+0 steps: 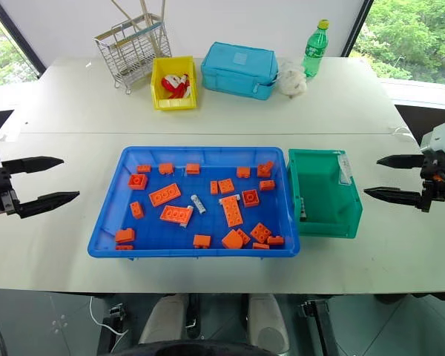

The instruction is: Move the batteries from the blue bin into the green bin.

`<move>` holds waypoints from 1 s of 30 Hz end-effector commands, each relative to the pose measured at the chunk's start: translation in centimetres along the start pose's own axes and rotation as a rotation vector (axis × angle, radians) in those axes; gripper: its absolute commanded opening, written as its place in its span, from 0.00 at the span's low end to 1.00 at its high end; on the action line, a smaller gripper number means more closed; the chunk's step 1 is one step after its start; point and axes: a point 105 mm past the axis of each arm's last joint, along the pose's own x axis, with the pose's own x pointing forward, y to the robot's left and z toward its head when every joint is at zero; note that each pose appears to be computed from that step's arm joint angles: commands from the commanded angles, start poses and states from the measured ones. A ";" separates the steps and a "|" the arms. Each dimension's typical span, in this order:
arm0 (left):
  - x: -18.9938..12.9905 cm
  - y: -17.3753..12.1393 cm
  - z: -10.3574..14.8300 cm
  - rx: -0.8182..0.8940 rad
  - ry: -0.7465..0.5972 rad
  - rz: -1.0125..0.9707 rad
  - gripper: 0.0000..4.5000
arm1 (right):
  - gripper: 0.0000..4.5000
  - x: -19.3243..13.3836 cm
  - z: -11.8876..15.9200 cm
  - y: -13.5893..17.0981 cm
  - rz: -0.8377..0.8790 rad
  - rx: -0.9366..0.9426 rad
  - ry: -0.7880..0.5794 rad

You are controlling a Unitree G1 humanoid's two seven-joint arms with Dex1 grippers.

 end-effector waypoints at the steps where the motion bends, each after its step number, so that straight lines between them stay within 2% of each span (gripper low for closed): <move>1: -0.4 0.2 1.2 0.049 -0.023 0.029 1.00 | 1.00 -0.2 0.7 -0.4 -0.018 -0.029 -0.028; 11: -0.3 0.0 1.3 0.000 -0.032 0.013 1.00 | 1.00 -0.2 0.4 -0.4 -0.012 0.021 -0.033; 19: 0.5 -1.4 2.2 0.022 -0.037 -0.058 1.00 | 1.00 0.7 1.8 -0.8 -0.040 -0.061 -0.008; 22: 0.9 -3.0 3.1 0.018 -0.055 -0.132 1.00 | 1.00 2.7 4.8 0.2 0.011 -0.145 0.008; 27: 1.5 -5.3 3.6 0.023 -0.052 -0.245 1.00 | 1.00 7.3 10.6 3.3 0.072 -0.268 -0.056; 30: 1.6 -6.8 3.4 0.042 -0.018 -0.332 1.00 | 1.00 10.3 13.7 6.1 0.149 -0.287 -0.104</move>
